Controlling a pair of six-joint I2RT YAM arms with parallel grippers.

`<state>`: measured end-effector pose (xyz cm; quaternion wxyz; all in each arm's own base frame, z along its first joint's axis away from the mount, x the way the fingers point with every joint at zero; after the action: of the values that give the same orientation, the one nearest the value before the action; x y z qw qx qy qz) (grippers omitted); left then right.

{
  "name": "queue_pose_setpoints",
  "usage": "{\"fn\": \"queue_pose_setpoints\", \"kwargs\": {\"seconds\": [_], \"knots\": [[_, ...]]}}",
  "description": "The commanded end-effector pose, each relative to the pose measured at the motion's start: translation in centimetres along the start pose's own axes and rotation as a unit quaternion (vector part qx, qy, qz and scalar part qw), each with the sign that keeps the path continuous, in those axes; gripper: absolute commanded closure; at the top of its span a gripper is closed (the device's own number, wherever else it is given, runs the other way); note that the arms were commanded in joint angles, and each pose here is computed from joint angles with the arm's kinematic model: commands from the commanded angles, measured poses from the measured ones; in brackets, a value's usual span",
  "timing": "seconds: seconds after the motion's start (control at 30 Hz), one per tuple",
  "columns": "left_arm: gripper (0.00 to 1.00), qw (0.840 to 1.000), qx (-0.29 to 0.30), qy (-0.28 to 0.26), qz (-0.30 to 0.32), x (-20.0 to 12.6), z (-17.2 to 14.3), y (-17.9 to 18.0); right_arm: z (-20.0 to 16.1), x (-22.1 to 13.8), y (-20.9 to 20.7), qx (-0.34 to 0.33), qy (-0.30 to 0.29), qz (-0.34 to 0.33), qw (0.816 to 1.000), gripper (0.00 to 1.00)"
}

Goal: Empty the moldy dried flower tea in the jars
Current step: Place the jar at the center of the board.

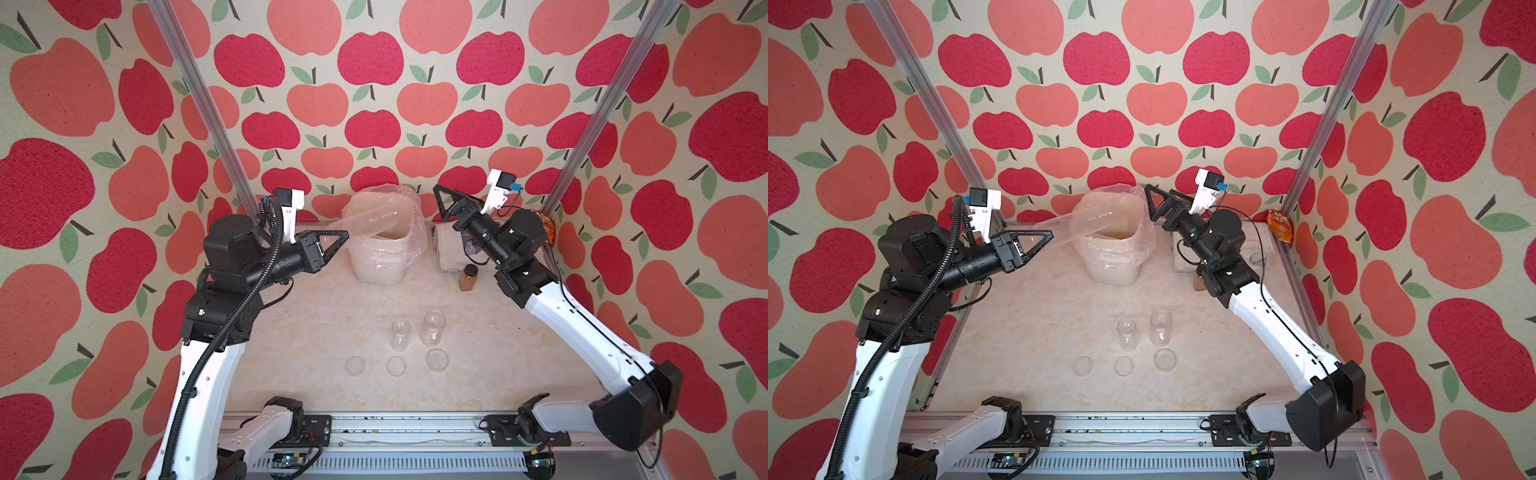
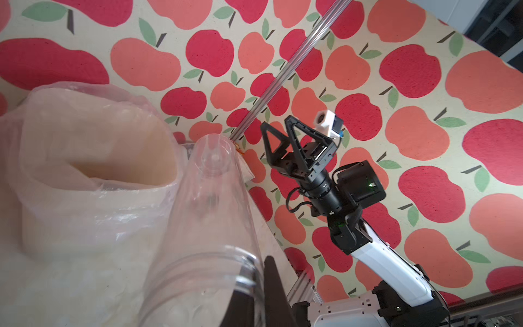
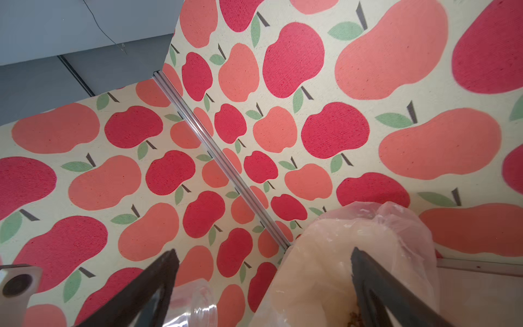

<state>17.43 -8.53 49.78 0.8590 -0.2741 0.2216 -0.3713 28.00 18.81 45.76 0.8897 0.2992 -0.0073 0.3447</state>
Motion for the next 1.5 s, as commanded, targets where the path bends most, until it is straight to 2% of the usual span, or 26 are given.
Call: {"fn": "queue_pose_setpoints", "kwargs": {"seconds": [0.0, 0.17, 0.3, 0.43, 0.53, 0.77, 0.93, 1.13, 1.47], "knots": [[1.0, 0.986, 0.003, 0.087, 0.14, -0.9, -2.7, 1.4, -1.1, -1.7, -2.2, -0.106, 0.056, -0.089, 0.989, 0.01], [1.0, 0.947, 0.005, 0.199, 0.253, 1.7, -5.0, 3.0, -1.0, -3.9, -3.7, -0.161, 0.09, -0.139, 0.973, 0.01], [1.0, 0.895, 0.017, 0.302, 0.326, 4.8, -7.2, 4.3, -1.7, -5.5, -4.9, -0.176, 0.112, -0.164, 0.964, 0.01], [1.0, 0.849, 0.021, 0.38, 0.367, 7.4, -8.8, 5.9, -2.5, -6.7, -6.2, -0.176, 0.128, -0.182, 0.959, 0.01], [1.0, 0.833, 0.021, 0.409, 0.373, 8.9, -9.7, 6.7, -3.0, -7.4, -7.1, -0.17, 0.135, -0.194, 0.957, 0.01], [1.0, 0.837, 0.004, 0.433, 0.335, 11.1, -11.7, 8.1, -3.3, -8.2, -8.2, -0.155, 0.142, -0.202, 0.957, 0.01], [1.0, 0.828, -0.008, 0.453, 0.33, 11.8, -12.8, 8.9, -3.5, -8.8, -8.7, -0.152, 0.146, -0.208, 0.955, 0.01], [1.0, 0.835, -0.021, 0.451, 0.314, 12.4, -14.0, 9.9, -3.7, -9.4, -9.0, -0.15, 0.149, -0.216, 0.953, 0.01], [1.0, 0.833, -0.033, 0.457, 0.31, 13.2, -15.3, 11.3, -3.9, -9.5, -9.1, -0.143, 0.154, -0.216, 0.953, 0.01]]}}
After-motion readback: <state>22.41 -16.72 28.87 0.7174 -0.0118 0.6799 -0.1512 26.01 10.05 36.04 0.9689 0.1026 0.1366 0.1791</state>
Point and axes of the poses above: each gripper's point midway between its finger pads, its own x axis out along the fingers, its own y axis along the line the jaws close on, z = x × y, the point moved 10 cm from there along -x, back along the fingers, and after that the axes turned 1 degree about -x, right-handed, at the moved point
